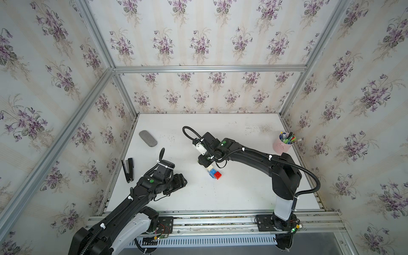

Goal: Assemble the letter y with lego
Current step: Pick up the lego brick from the center of the board.

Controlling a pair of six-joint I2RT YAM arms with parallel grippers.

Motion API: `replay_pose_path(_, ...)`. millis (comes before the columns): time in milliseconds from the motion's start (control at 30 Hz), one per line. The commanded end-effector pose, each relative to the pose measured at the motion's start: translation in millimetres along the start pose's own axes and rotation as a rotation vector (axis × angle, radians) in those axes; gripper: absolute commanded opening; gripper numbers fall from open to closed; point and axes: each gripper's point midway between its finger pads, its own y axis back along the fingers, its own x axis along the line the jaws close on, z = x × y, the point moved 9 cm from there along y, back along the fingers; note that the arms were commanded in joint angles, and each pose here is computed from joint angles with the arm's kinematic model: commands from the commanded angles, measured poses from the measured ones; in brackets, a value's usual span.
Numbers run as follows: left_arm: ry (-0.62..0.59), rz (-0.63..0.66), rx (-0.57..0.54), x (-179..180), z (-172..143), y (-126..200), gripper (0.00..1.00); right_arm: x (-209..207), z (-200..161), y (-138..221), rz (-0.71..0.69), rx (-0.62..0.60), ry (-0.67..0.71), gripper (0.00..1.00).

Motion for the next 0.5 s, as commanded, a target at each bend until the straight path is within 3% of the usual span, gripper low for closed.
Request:
replay_pose_path(0,0.032,0.031,-0.006,6.1,-0.7,2.1,0.71,10.2,-5.2,-12.9,0.018,0.043,0.054,0.3)
replay_pose_path(467,0.039,0.029,0.012,8.9,0.1,0.7,0.71,21.9,-8.3,-60.3,-0.001,0.107,0.119,0.3)
